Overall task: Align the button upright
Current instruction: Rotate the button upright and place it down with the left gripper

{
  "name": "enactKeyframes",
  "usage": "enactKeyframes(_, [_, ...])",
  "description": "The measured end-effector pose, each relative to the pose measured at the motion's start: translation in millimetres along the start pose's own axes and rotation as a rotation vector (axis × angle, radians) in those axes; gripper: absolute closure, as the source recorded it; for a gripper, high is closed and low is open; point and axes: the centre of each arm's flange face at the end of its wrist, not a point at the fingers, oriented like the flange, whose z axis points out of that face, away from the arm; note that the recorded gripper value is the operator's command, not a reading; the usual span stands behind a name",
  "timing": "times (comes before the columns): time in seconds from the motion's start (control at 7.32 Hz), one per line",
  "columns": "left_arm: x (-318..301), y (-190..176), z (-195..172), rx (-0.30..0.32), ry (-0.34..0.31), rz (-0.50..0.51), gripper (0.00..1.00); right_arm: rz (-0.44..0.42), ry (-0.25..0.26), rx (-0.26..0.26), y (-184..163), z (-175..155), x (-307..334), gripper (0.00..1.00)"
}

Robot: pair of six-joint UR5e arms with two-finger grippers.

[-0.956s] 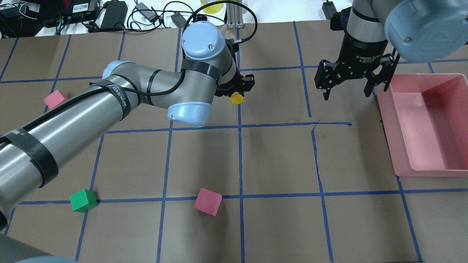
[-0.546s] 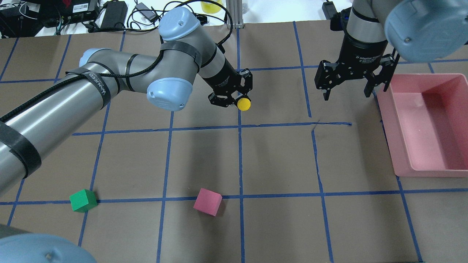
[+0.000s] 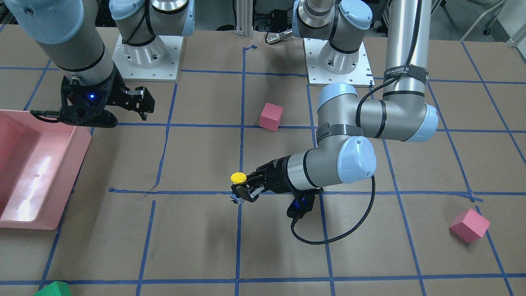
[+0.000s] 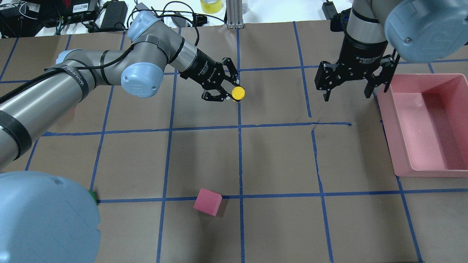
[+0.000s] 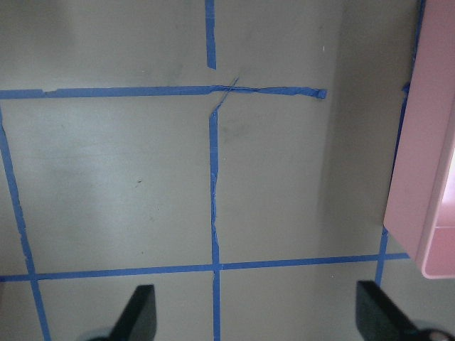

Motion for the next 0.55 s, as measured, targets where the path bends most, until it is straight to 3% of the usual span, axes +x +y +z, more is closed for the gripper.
enactKeyframes(0.55, [-30.4, -26.3, 42.0, -0.114, -0.009, -0.09, 1.0, 0.0, 0.0, -0.008, 0.8, 0.8, 0.0, 0.0])
